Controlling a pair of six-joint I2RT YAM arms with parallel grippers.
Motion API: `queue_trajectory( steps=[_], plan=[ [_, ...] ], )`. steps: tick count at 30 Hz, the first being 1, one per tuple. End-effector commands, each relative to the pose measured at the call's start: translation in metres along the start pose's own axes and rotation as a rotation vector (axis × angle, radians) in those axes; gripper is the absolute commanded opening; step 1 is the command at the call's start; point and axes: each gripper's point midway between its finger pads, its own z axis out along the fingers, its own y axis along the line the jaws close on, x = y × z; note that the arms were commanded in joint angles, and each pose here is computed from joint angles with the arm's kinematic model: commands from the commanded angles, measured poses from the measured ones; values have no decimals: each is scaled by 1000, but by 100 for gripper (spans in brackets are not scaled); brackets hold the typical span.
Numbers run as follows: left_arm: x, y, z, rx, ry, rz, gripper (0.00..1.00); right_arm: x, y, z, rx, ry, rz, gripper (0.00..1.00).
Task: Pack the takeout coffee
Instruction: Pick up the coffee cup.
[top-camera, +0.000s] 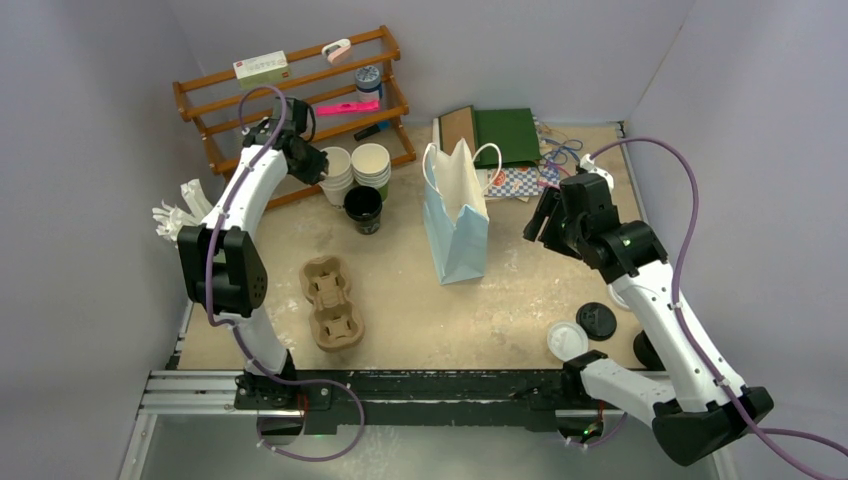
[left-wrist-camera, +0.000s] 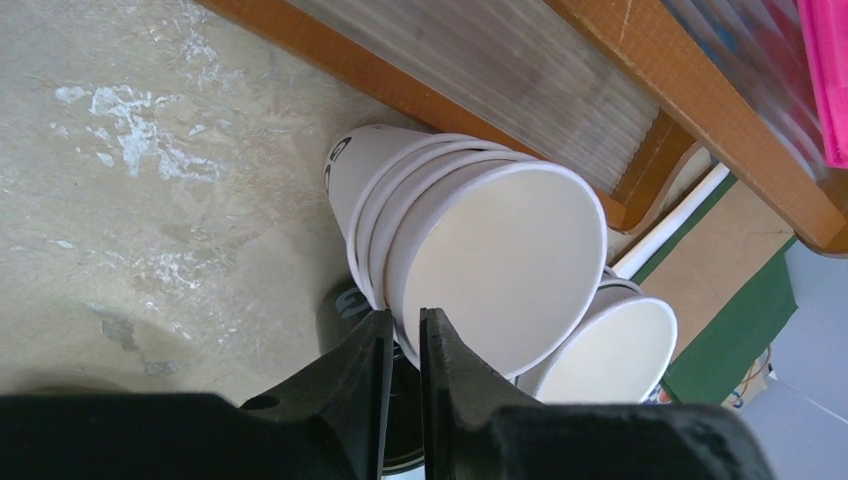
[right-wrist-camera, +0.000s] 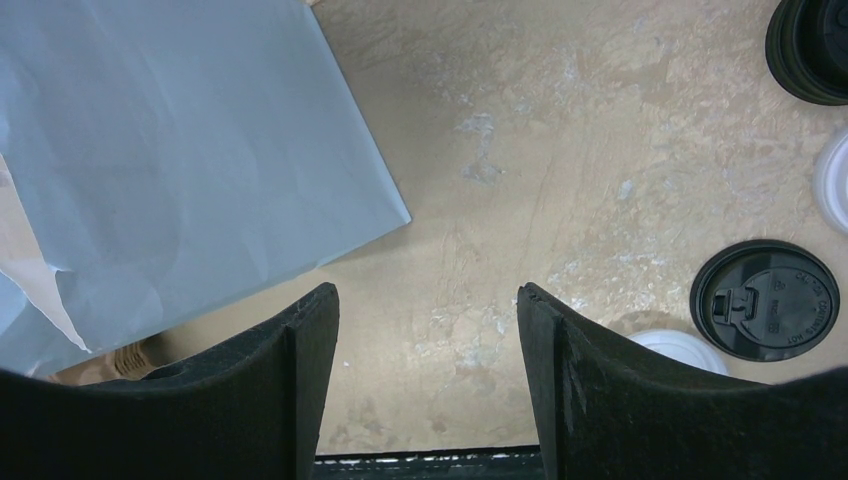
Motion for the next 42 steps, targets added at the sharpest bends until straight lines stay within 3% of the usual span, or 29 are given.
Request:
queue_trajectory(
  steps=[1, 3, 10, 26, 30, 36, 42],
  plan=[
    [-7, -5, -5, 15, -7, 0, 14, -11, 4, -3, -13, -37, -5, 68],
    [-7, -5, -7, 13, -8, 0, 8, -11, 4, -3, -14, -39, -5, 68],
    [-11, -5, -18, 17, -22, -6, 1, -22, 7, -10, -20, -64, -11, 68],
    [-20, -3, -41, 53, -63, -68, 0, -58, 32, -41, -120, -150, -51, 68],
    [-18, 0, -42, 49, -58, -70, 0, -81, 61, -63, -253, -208, -111, 65],
    [-16, 7, -41, 44, -54, -75, 0, -96, 128, -101, -570, -185, -192, 62],
    [-15, 15, -43, 48, -53, -78, 0, -91, 212, -116, -706, -175, -322, 60]
  ],
)
